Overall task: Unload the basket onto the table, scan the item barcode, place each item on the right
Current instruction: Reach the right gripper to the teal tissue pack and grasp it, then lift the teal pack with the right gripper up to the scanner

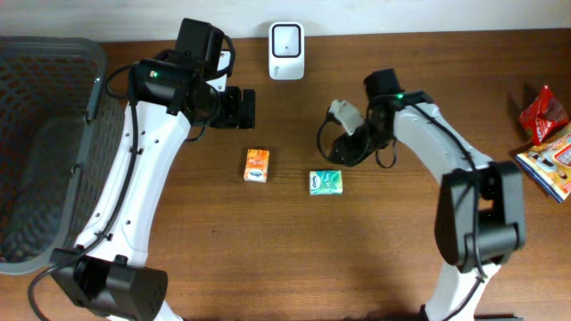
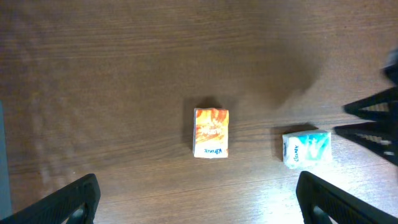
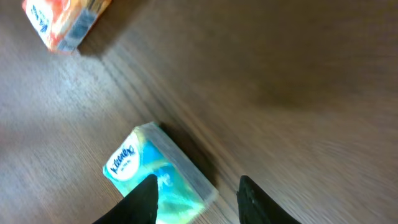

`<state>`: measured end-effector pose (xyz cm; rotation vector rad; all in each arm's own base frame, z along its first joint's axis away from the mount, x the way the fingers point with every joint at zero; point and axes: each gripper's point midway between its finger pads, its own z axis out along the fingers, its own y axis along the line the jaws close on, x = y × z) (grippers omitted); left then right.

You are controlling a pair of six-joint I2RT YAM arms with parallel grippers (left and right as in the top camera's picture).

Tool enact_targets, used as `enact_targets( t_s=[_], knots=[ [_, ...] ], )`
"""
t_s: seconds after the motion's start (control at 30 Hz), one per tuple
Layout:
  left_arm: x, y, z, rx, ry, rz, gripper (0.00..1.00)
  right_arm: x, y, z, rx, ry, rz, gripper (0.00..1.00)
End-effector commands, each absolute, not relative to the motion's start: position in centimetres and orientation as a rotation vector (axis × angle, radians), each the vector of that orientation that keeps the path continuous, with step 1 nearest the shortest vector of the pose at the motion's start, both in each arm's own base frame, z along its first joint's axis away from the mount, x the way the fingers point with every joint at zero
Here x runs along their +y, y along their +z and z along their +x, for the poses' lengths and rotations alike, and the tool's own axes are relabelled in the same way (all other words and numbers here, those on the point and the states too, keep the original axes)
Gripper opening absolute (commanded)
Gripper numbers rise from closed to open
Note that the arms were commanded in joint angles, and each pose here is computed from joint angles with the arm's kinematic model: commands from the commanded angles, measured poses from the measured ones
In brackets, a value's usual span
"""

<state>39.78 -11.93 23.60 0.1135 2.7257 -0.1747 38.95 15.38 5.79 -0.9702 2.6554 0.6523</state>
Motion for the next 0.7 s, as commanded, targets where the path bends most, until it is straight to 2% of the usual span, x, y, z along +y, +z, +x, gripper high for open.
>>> enact_targets(
  t_s=[0.0,0.13,0.2,0.27,0.3,0.37,0.4,0.53,0.67],
  knots=[
    [-11.9,23.9,39.8,2.716,-0.175,0.105,0.99,17.9,2.9,36.9,2.677,0.764,-1.105,0.4],
    [-11.9,23.9,39.8,2.716,-0.175,0.105,0.99,16.8,2.9,33.2,2.853,0.813,-1.094,0.41],
    [-11.9,23.9,39.8,2.716,-0.175,0.105,0.99,16.5,3.1,31.7,2.975,0.842,-0.99,0.41],
    [-11.9,23.9,39.8,2.716,-0.174,0.104,0.99,16.6,3.2,32.0,2.974,0.837,-0.971,0.41],
    [-11.8,23.9,39.8,2.716,-0.174,0.103,0.99,16.7,3.1,32.7,2.944,0.82,-0.974,0.46],
    [-11.9,23.9,39.8,2.716,-0.174,0.104,0.99,15.1,1.7,35.0,2.991,0.585,-0.838,0.5],
    [-11.9,23.9,39.8,2.716,-0.174,0.104,0.99,15.1,1.6,35.2,2.988,0.586,-0.832,0.5],
    [-11.9,23.9,39.8,2.716,-0.174,0.104,0.99,17.3,1.2,33.1,2.962,0.858,-0.801,0.49],
    [-11.9,23.9,39.8,2.716,-0.174,0.104,0.99,17.3,0.8,32.7,2.982,0.865,-0.774,0.49]
  ],
)
